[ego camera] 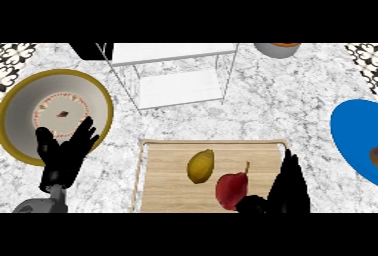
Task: Pick the pear from the tray and place it in the tiered shelf
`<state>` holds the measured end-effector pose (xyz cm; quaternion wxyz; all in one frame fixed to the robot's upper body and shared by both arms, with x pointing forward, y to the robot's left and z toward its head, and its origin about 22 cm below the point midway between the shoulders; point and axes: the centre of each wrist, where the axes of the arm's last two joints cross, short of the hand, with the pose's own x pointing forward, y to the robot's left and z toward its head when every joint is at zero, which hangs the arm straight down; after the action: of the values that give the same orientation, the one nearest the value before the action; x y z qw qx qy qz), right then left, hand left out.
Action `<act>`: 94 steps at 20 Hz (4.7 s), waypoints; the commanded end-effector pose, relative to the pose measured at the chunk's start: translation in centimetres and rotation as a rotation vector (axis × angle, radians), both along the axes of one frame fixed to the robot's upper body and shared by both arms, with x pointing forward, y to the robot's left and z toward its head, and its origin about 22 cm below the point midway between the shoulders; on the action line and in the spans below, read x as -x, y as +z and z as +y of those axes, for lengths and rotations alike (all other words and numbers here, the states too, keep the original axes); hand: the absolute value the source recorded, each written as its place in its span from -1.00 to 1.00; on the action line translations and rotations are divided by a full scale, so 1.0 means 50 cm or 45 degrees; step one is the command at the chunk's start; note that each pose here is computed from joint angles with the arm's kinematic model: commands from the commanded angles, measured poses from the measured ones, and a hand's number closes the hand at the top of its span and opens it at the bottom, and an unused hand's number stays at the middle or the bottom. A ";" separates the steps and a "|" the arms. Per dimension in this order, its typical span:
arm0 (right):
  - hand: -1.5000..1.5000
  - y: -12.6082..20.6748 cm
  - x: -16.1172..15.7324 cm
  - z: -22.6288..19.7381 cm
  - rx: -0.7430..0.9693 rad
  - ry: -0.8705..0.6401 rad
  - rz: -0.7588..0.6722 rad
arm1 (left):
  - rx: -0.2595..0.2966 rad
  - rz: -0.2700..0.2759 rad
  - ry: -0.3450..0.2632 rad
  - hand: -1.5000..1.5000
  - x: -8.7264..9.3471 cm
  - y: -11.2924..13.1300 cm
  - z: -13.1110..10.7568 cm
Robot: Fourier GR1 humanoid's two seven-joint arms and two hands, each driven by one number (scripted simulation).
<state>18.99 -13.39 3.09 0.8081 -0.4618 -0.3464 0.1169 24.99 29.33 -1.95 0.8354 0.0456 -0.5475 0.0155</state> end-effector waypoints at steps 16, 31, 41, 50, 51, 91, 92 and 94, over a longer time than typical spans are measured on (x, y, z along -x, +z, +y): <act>1.00 -0.015 -0.048 0.114 -0.089 0.104 0.086 | 0.013 0.058 -0.004 0.00 0.023 -0.028 0.006; 1.00 0.179 -0.038 0.327 -0.045 1.363 -0.454 | 0.014 0.053 -0.042 0.00 -0.010 -0.016 -0.042; 1.00 0.459 -0.032 0.342 0.017 1.176 -0.704 | 0.006 0.062 -0.017 0.00 0.014 -0.027 0.001; 1.00 0.585 -0.135 0.357 0.008 1.035 -0.781 | 0.017 0.061 0.016 0.00 -0.027 0.007 -0.014; 1.00 0.595 -0.147 0.347 0.008 1.015 -0.787 | 0.012 0.064 0.013 0.00 -0.004 -0.012 -0.012; 1.00 0.565 -0.485 0.272 0.124 1.062 -0.777 | 0.013 0.038 -0.023 0.00 -0.035 0.010 -0.036; 1.00 0.560 -0.495 0.251 0.144 1.091 -0.779 | 0.015 0.022 -0.028 0.00 -0.021 -0.004 -0.023; 1.00 0.572 -0.485 0.262 0.124 1.091 -0.784 | 0.001 0.041 -0.005 0.00 0.014 -0.021 -0.002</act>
<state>43.42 -0.69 31.14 0.5319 -0.3358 -0.7124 0.3112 25.67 28.19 -1.75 0.8329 0.0403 -0.5519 0.0090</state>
